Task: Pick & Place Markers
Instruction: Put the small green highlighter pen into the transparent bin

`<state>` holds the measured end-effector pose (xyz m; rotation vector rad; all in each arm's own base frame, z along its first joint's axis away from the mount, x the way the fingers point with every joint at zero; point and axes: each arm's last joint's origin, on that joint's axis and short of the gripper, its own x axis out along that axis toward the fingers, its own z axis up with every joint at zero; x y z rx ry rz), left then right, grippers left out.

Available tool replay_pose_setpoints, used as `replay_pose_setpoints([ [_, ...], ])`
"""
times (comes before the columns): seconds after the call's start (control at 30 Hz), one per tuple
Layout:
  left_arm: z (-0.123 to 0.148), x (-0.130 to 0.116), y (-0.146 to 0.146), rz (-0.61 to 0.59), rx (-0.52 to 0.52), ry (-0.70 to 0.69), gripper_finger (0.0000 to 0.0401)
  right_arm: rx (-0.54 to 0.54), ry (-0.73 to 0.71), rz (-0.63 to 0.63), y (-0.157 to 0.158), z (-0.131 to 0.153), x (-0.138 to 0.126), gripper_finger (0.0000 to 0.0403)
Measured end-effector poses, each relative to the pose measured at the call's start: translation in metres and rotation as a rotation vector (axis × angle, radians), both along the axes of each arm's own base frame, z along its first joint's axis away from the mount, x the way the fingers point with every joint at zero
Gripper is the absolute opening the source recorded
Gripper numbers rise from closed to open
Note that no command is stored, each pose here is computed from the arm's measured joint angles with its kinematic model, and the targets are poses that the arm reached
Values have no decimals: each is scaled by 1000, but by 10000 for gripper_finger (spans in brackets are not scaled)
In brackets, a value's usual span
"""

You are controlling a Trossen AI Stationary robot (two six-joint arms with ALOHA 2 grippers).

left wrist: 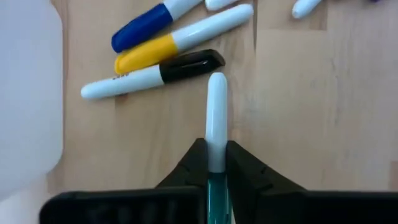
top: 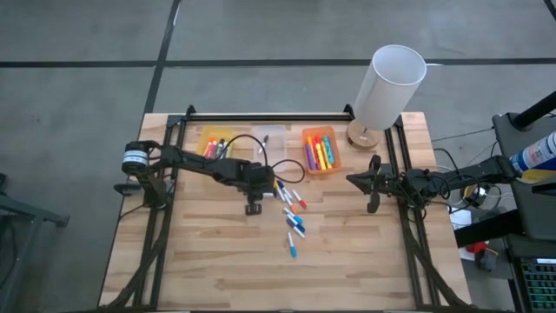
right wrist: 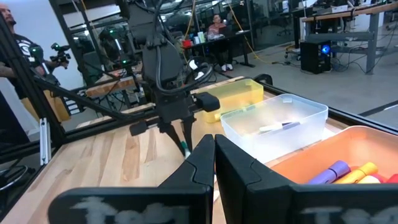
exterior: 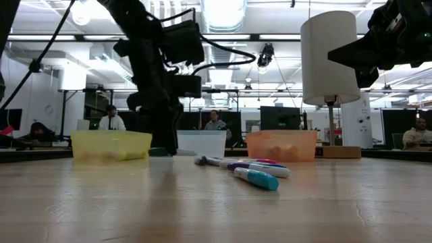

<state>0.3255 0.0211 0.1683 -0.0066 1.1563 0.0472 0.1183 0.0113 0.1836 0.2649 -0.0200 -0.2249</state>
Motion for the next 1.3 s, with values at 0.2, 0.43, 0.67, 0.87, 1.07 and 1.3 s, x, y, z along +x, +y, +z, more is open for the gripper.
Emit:
replay_pose_setpoints([
  [0.2, 20, 8, 2, -20, 55, 9, 33, 0, 0, 0, 0, 0, 0, 9],
  [0.43, 52, 23, 8, -36, 218, -54, 33, 0, 0, 0, 0, 0, 0, 9],
  [0.67, 71, 23, 35, 75, 563, 18, 33, 0, 0, 0, 0, 0, 0, 9],
  [0.87, 65, 14, 70, 135, 494, 43, 33, 0, 0, 0, 0, 0, 0, 9],
  [1.07, 65, 10, 104, 193, 222, -108, 33, 0, 0, 0, 0, 0, 0, 9],
  [1.3, 59, 3, 128, 303, 114, -186, 33, 0, 0, 0, 0, 0, 0, 9],
])
